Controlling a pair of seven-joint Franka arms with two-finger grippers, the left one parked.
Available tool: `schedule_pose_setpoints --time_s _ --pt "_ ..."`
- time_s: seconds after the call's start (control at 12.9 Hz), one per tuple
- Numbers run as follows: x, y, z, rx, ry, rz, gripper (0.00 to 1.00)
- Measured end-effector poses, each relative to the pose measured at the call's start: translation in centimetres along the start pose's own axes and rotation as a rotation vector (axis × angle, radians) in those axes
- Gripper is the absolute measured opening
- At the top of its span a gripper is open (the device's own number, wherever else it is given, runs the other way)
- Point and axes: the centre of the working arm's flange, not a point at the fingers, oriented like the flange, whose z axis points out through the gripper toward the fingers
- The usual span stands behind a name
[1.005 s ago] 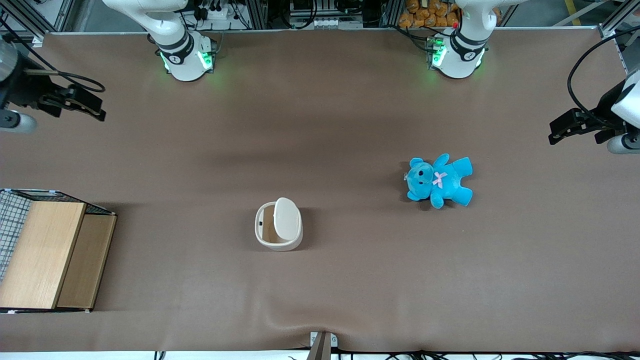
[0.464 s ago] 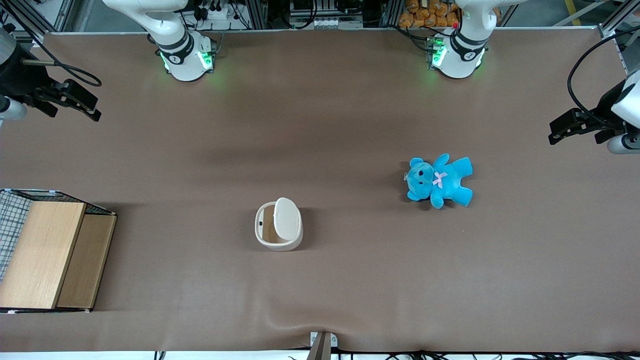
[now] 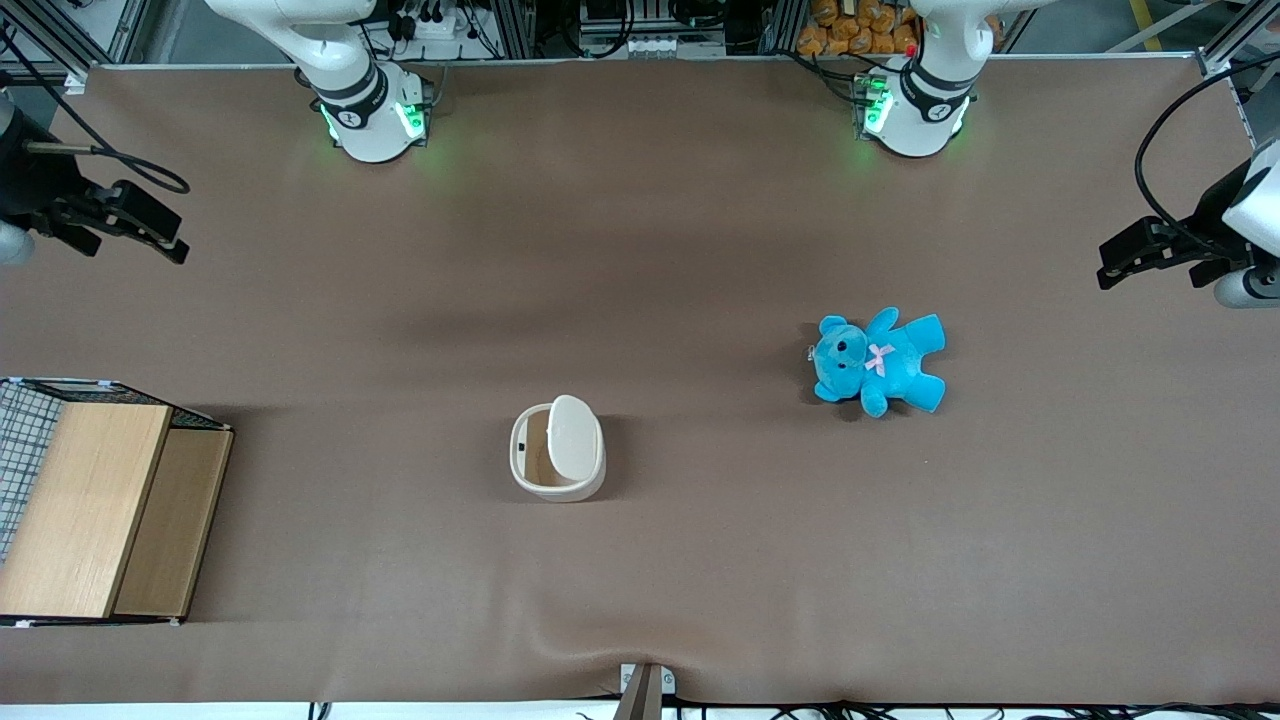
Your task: Open trash can with right arm
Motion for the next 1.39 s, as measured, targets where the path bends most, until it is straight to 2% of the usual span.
schedule_pose_setpoints --time_s 1.39 --pt "0.56 0.98 -0.21 -0.001 0.008 -0.010 1.00"
